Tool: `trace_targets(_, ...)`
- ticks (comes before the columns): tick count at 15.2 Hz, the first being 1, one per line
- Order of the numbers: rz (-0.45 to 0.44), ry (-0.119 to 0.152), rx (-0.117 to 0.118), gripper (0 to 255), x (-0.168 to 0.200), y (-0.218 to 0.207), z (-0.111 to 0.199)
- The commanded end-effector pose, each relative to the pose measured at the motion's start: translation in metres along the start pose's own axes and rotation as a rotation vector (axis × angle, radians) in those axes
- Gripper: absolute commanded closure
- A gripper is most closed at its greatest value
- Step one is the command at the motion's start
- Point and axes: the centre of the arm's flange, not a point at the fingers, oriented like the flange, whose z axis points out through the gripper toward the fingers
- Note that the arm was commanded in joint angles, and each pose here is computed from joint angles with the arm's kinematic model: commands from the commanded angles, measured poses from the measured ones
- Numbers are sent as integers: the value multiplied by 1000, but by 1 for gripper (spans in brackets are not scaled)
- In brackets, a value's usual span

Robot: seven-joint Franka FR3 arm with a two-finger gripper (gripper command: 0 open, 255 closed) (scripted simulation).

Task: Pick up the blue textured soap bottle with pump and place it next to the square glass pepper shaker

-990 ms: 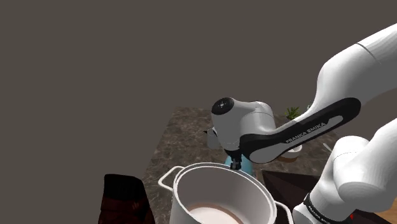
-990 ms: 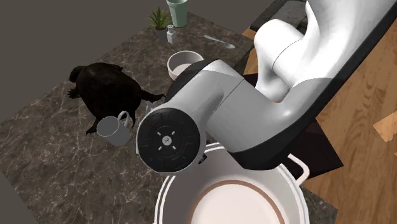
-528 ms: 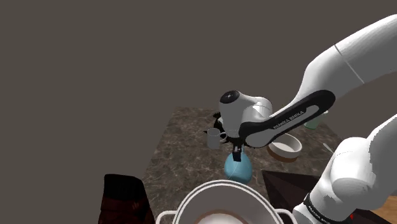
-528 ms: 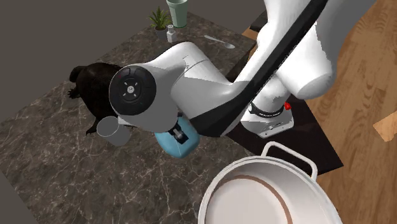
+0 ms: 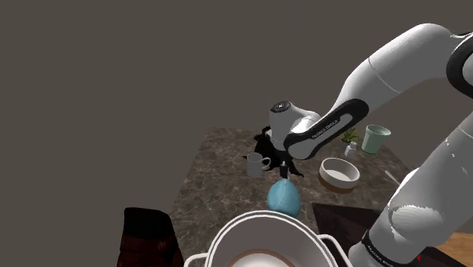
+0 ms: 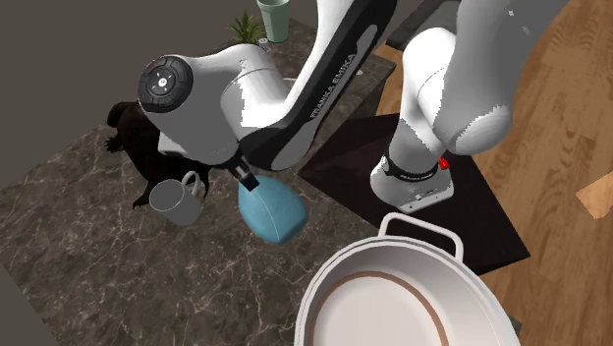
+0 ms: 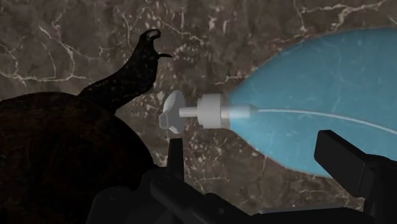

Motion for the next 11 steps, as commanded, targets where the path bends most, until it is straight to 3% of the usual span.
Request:
trace_targets(1,1,11,9,0,2,26,9)
trace_targets(4,3,25,23,0,4,62,26)
trace_targets(11,3,25,23,0,5,61,63)
